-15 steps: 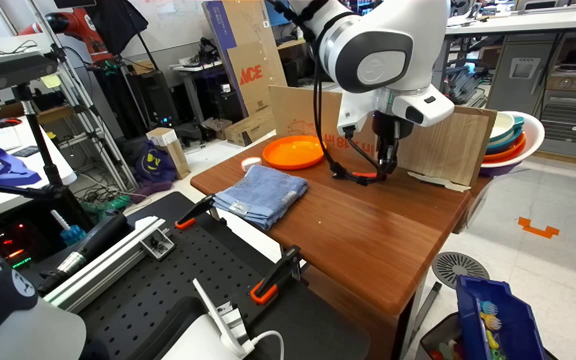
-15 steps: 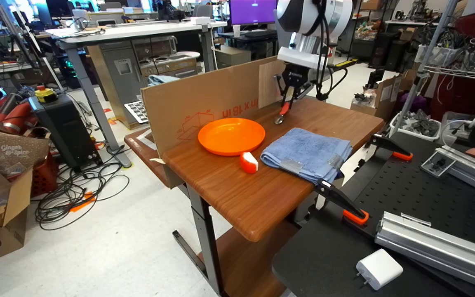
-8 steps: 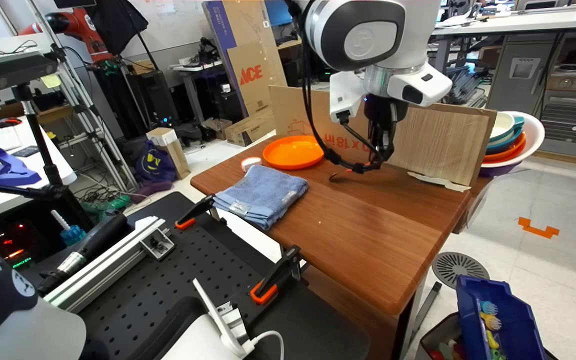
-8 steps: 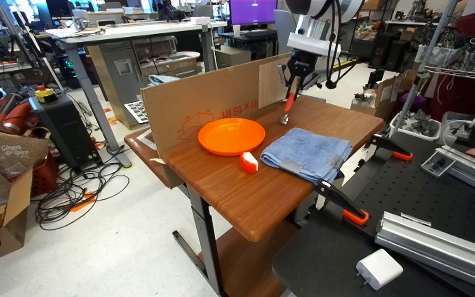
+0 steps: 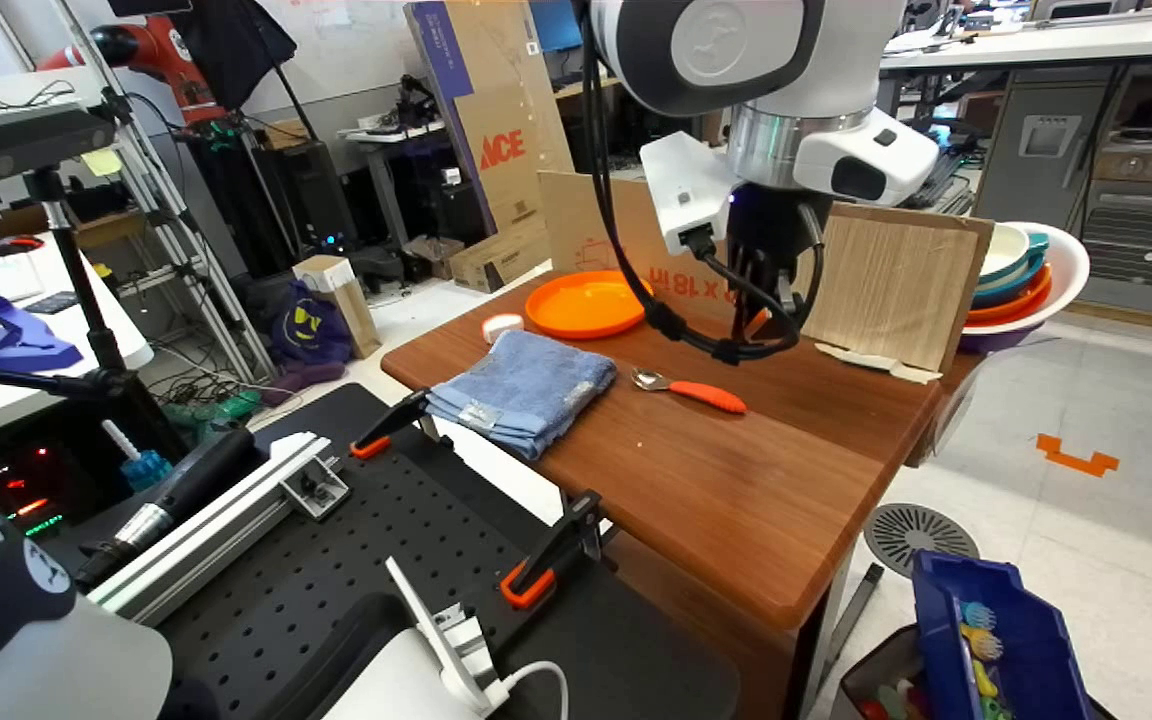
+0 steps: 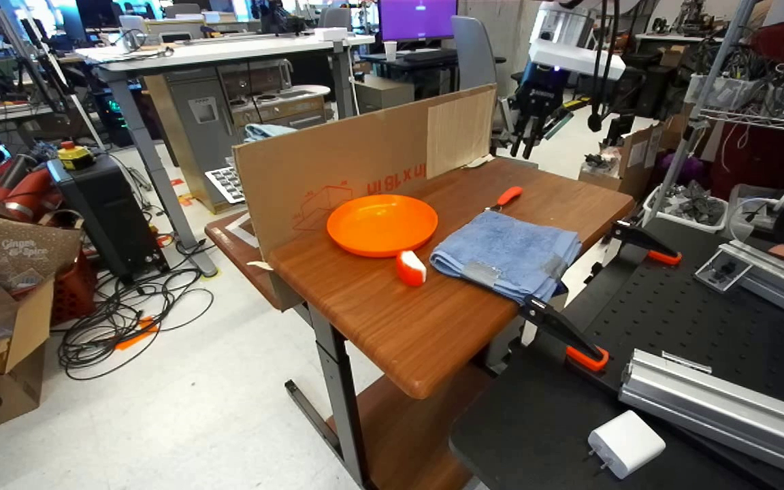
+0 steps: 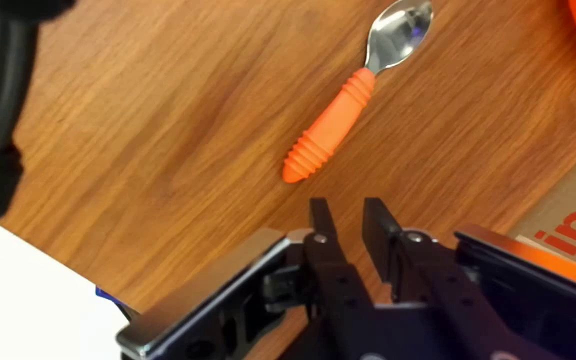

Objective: Pick up the orange spoon and move it to the near right edge of the table

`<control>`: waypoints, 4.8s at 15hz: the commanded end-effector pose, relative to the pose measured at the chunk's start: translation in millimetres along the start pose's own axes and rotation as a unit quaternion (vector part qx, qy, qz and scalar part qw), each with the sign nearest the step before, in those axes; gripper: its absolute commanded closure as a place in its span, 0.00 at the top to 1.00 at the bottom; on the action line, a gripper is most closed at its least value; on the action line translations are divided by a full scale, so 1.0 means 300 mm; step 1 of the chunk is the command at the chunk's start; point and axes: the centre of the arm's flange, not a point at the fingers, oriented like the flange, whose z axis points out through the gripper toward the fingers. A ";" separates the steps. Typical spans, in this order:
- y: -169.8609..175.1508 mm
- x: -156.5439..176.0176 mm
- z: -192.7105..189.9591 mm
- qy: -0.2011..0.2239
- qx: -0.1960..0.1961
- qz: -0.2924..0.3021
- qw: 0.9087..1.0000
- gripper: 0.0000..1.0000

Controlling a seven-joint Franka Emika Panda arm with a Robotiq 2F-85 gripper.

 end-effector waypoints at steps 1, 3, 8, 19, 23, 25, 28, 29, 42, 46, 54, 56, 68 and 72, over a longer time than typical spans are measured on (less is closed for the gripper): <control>0.048 -0.013 -0.067 -0.014 -0.001 -0.028 1.000 0.06; 0.055 -0.011 -0.078 -0.024 -0.002 -0.030 0.999 0.49; 0.046 -0.029 -0.035 -0.046 0.006 -0.010 0.999 0.78; -0.001 -0.062 0.138 -0.029 0.042 0.130 0.990 1.00; 0.003 -0.065 0.211 0.002 0.018 0.160 0.987 1.00; 0.003 -0.068 0.247 0.010 0.009 0.173 0.985 1.00; -0.006 -0.085 0.290 0.009 -0.009 0.180 0.984 0.74; -0.011 -0.091 0.298 0.007 -0.014 0.178 0.984 0.73; -0.056 -0.074 0.260 0.006 -0.015 0.176 0.984 0.01; -0.058 -0.083 0.223 0.001 -0.011 0.170 0.985 0.03; -0.016 -0.120 0.057 -0.008 -0.055 0.101 0.993 0.03; 0.037 -0.111 0.024 -0.018 -0.085 0.072 0.994 0.03; 0.147 0.040 -0.088 -0.025 -0.195 -0.164 0.967 0.03; 0.133 0.064 -0.036 -0.039 -0.189 -0.219 0.956 0.03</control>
